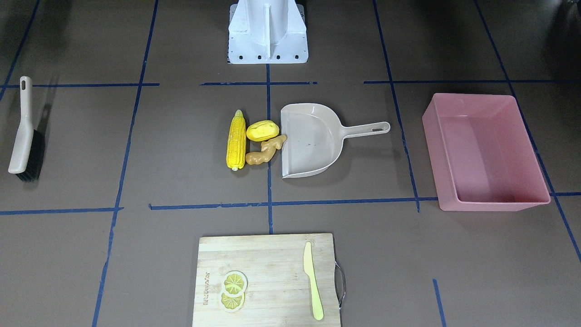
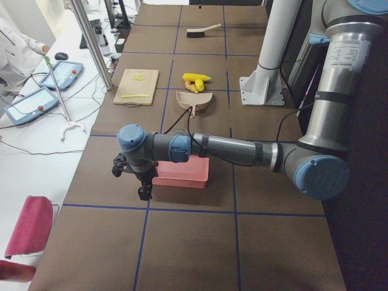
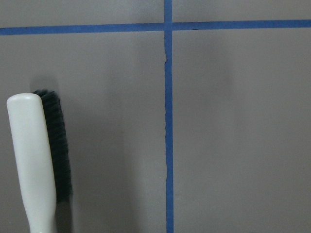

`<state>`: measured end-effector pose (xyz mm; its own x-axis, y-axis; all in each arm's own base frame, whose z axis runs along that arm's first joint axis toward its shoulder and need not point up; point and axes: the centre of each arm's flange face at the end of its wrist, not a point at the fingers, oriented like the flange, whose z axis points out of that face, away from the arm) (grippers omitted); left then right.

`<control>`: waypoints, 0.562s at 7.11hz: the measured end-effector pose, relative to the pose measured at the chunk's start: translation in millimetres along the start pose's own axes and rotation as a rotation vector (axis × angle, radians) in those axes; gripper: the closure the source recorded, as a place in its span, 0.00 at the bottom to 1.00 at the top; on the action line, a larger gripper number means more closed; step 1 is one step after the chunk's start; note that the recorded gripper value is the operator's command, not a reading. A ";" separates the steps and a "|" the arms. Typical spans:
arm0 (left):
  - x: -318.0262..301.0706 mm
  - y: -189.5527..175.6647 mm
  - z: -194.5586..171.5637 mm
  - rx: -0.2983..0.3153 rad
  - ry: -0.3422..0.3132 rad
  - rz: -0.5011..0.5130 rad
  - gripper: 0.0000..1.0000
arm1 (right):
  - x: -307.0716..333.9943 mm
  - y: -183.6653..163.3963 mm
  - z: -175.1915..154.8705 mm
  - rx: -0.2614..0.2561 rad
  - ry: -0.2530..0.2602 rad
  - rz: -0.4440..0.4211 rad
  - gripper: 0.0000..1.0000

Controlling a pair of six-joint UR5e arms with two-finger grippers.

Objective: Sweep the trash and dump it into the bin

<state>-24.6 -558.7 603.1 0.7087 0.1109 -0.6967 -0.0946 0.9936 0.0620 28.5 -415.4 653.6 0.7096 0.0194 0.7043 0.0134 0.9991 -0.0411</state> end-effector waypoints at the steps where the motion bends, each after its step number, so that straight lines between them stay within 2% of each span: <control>1: 1.1 -0.4 1.0 -0.001 -0.001 0.004 0.00 | 0.2 0.0 0.2 0.000 0.000 0.000 0.00; 4: 1.4 -0.2 5.6 -0.005 -0.002 0.009 0.00 | 2.1 -1.2 2.2 -0.004 0.001 0.005 0.00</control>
<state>-19.7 -558.7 606.2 0.7093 0.1201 -0.6946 -0.1043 0.9924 0.0651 28.5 -416.5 656.7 0.7103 0.0239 0.7035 0.0133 0.9988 -0.0474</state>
